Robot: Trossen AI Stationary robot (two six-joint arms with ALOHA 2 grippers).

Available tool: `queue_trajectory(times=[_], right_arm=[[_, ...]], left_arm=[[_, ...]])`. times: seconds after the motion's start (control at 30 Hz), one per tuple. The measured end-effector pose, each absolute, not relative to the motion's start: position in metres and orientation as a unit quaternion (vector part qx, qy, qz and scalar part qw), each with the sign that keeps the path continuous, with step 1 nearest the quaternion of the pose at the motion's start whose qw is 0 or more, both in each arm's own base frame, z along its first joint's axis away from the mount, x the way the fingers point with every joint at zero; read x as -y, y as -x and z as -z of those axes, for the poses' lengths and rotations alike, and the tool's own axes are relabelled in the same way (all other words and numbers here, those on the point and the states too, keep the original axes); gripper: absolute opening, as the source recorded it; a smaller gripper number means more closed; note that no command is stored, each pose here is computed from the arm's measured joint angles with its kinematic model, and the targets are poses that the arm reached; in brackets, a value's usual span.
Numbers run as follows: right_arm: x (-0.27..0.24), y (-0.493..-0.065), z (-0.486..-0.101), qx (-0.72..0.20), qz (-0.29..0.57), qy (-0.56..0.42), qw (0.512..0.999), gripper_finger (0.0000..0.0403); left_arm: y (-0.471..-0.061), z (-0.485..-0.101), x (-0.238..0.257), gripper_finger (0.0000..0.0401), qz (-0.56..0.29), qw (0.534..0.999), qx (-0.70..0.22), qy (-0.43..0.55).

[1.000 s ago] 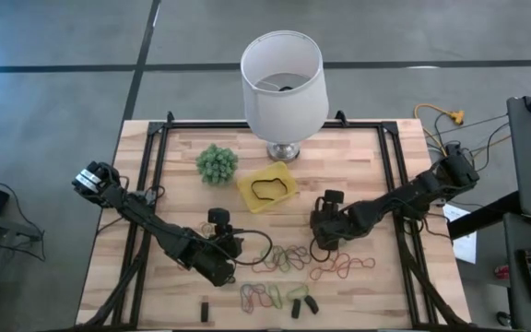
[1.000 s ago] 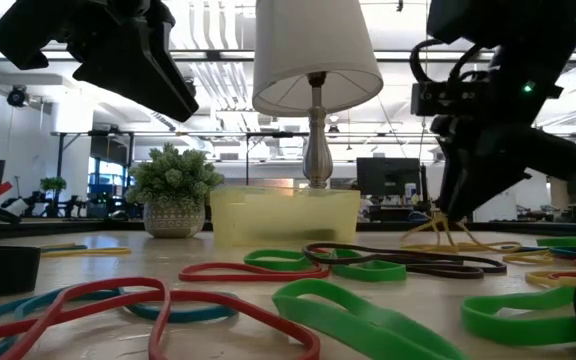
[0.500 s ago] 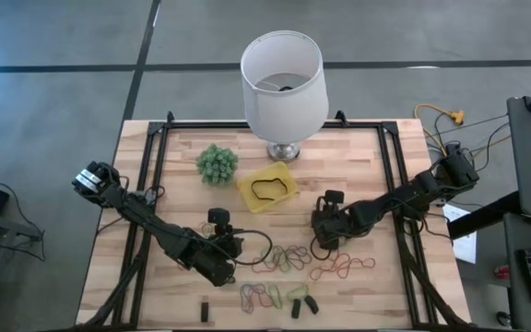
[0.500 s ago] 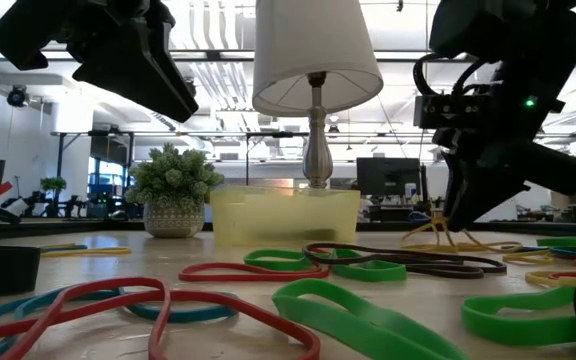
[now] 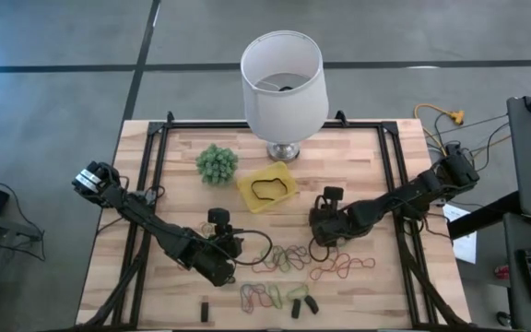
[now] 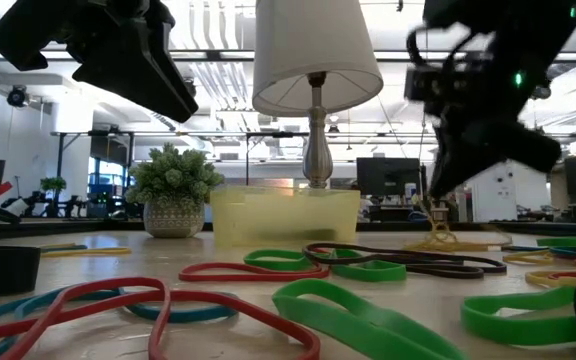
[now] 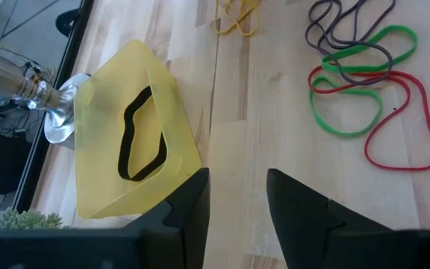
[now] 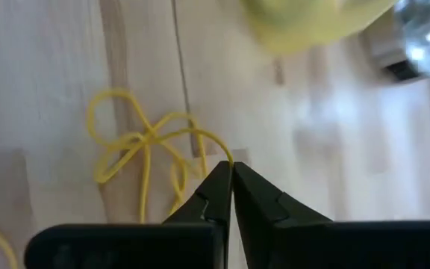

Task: Pick and place rubber bands into bin
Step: Put the yellow rubber band into the yellow bin

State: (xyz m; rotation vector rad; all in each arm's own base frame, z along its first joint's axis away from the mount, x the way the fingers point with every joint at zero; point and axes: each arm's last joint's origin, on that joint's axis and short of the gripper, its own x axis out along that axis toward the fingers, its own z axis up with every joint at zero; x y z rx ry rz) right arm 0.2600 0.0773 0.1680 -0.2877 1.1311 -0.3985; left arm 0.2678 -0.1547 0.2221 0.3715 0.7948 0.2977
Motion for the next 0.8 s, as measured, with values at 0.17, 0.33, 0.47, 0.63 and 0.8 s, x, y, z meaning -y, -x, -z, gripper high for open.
queue_trajectory(times=[0.17, 0.33, 0.47, 0.63, 0.8], right_arm=[[-0.093, -0.269, -0.204, -0.515, 0.187, 0.17, 0.819, 0.0008], [-0.111, -0.278, -0.244, -0.469, 0.182, 0.213, 0.838, 0.0008], [-0.119, -0.286, -0.272, -0.426, 0.183, 0.26, 0.847, 0.0008], [-0.111, -0.299, -0.294, -0.394, 0.2, 0.305, 0.844, 0.0008], [-0.088, -0.319, -0.297, -0.367, 0.216, 0.325, 0.845, 0.0008]], left_arm=[[-0.268, -0.222, 0.155, 0.0118, -0.144, 0.895, -0.383, -0.179], [-0.268, -0.222, 0.155, 0.0118, -0.144, 0.895, -0.383, -0.179], [-0.268, -0.222, 0.155, 0.0118, -0.144, 0.895, -0.383, -0.179], [-0.268, -0.222, 0.155, 0.0118, -0.144, 0.895, -0.383, -0.179], [-0.268, -0.222, 0.155, 0.0118, -0.144, 0.895, -0.383, -0.179]])
